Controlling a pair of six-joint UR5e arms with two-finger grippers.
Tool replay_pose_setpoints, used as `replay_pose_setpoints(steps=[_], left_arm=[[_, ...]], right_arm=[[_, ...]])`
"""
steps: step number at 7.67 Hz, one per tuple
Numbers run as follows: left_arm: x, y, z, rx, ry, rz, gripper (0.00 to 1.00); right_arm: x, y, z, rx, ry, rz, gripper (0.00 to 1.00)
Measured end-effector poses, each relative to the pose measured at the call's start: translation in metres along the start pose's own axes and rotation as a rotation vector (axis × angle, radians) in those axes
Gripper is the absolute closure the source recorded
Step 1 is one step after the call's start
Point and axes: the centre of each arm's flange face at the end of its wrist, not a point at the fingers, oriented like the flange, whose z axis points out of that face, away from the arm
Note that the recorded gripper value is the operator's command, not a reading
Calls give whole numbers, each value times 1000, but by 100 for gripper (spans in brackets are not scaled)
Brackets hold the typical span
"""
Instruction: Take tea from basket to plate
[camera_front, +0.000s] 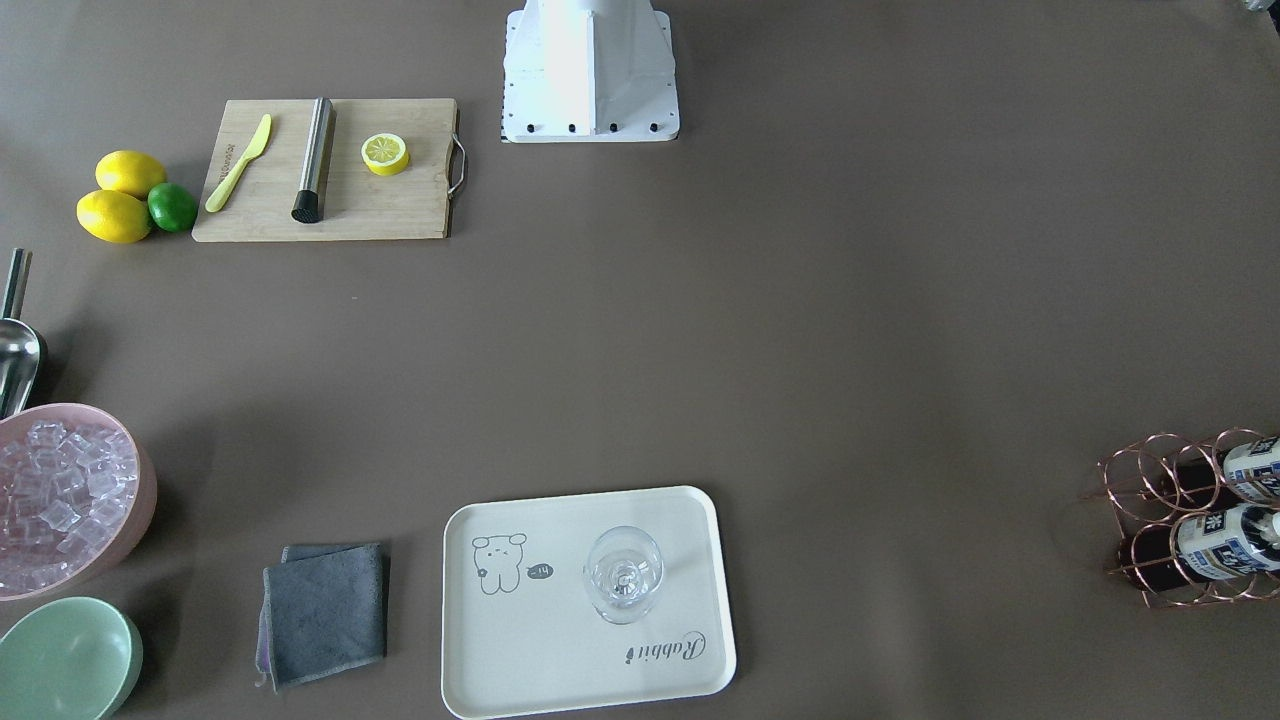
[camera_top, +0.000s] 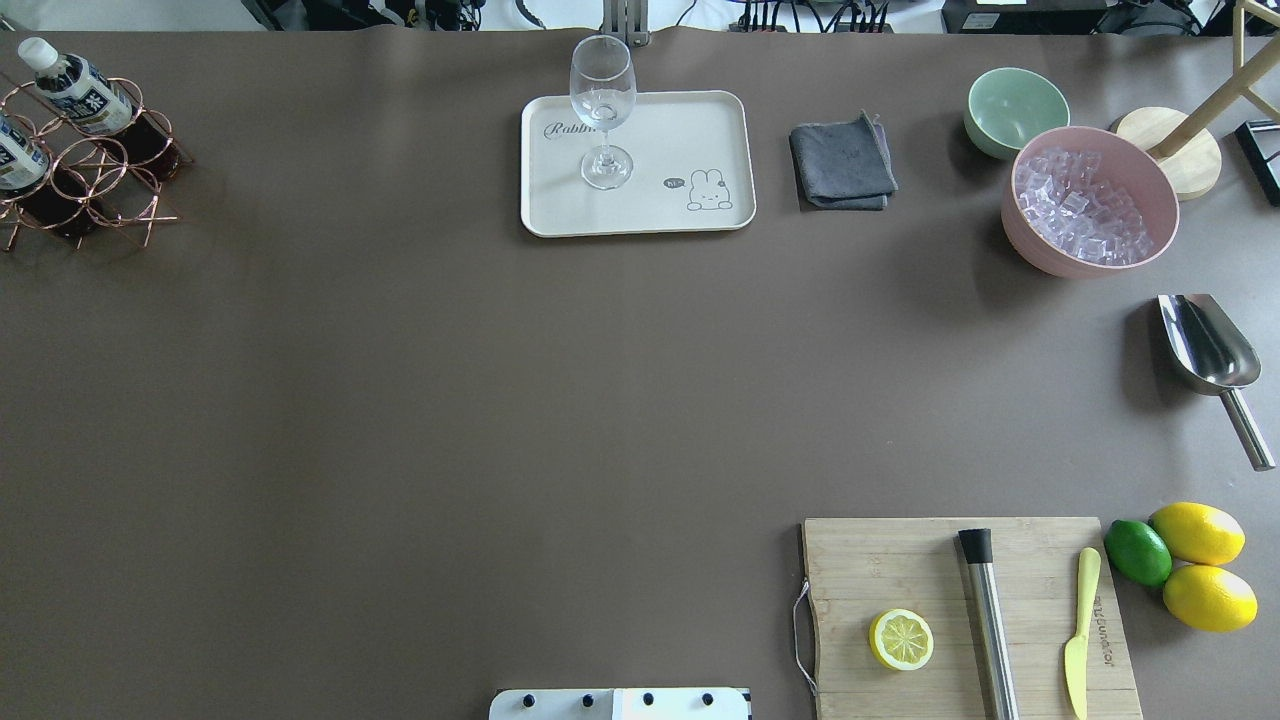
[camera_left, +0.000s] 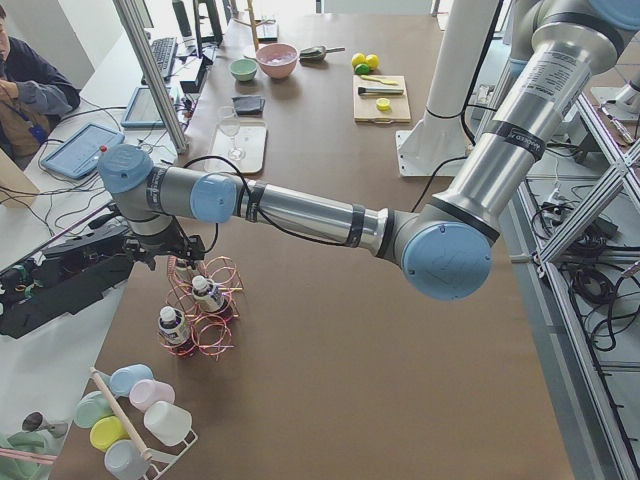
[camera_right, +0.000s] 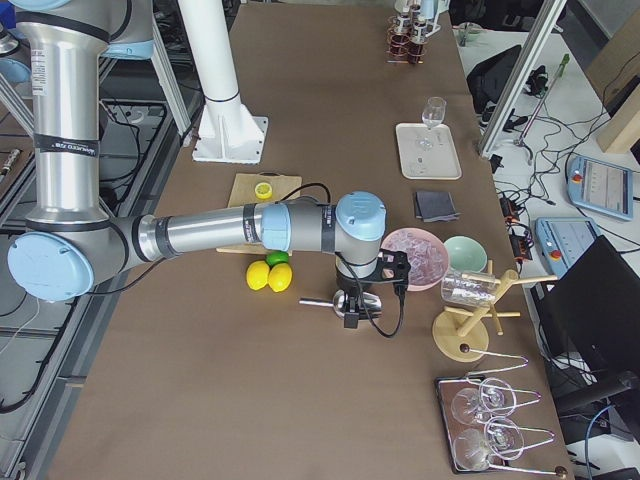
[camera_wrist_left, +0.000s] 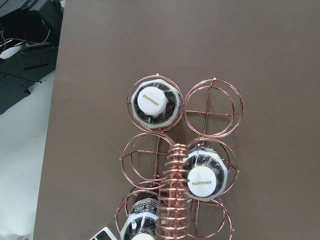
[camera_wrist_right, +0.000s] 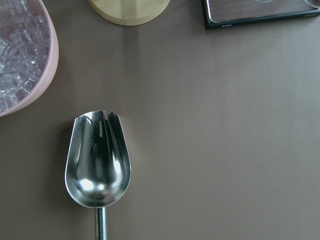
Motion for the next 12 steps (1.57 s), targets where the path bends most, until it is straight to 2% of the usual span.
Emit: replay_pose_setpoints(steps=[1, 2, 3, 4, 12], left_arm=[[1, -2, 2, 1, 3, 4, 25], [1, -4, 4, 1, 4, 7, 49], [1, -6, 4, 1, 4, 10, 87], [1, -7, 4, 2, 4, 11, 100], [6, -16, -16, 5, -13, 7, 100]], right_arm=[[0, 0, 0, 0, 0, 0, 0], [0, 0, 0, -1, 0, -1, 0], [-1, 0, 1, -1, 0, -1, 0], [-1, 0, 1, -2, 0, -2, 0], [-3, 0, 3, -6, 0, -5, 0]])
